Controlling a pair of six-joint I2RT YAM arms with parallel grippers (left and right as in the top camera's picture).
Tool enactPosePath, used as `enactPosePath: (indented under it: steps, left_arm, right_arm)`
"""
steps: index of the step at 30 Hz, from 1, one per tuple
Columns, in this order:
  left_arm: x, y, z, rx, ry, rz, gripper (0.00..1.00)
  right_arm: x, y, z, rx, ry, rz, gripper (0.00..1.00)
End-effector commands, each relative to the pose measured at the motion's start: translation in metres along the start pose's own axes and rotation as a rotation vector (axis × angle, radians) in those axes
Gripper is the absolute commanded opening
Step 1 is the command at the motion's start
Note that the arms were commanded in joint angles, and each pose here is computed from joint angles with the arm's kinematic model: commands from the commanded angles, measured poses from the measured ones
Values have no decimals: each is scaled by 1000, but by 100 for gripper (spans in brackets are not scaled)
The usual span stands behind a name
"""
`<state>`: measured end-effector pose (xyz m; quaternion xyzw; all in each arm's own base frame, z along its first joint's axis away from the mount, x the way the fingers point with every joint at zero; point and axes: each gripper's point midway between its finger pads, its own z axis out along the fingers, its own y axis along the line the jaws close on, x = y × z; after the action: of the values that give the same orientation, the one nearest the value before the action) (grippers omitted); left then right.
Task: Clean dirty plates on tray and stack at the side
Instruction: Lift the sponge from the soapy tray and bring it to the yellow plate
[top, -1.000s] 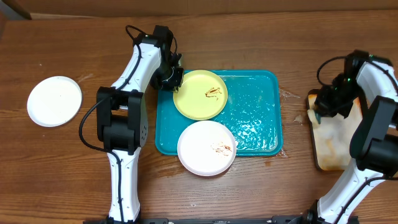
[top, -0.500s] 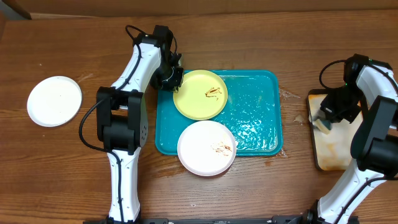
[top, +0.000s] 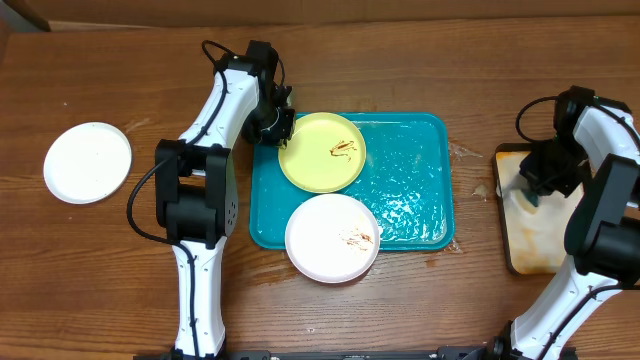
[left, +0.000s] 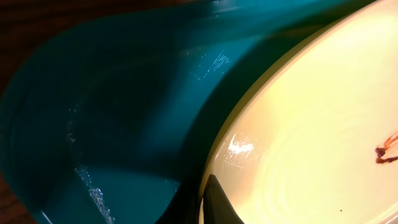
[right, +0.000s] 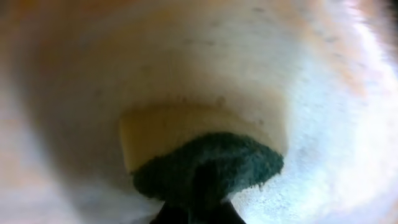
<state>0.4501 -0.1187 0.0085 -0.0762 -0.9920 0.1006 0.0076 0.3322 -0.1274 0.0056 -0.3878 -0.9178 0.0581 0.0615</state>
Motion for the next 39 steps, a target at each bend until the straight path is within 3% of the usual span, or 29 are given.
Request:
enactPosePath:
  steps: [1,12,16,19,23,28,30,33,39]
  left_arm:
    - [9,4,17,-27,43,-36,4]
    - [10,4,17,-27,46,-33,4]
    - [10,4,17,-27,46,-34,4]
    - [10,4,17,-27,46,-34,4]
    - [11,4,16,-27,48,-35,4]
    - [13,4,16,-27,56,-40,4]
    - [14,4,16,-28,62,-41,4]
    - [17,4,16,-28,72,-42,4]
    - [24,5,15,-30,104,-49,4]
  right_arm:
    - [2,18,-15,-127,-3,-60,4]
    - [-31,2,-108,-160,-282,57,4]
    - [-21,29,-130,-293,-303,-107,4]
    - [9,80,-148,-532,-266,-401,4]
    - [57,131,-170,-754,-217,-665,4]
    - [110,176,-177,-797,-191,-850,4]
    - [149,205,-181,-839,-177,-988,4]
    - [186,234,-173,-844,-157,-1095,4]
    - [221,288,-112,-782,-36,-1031,4]
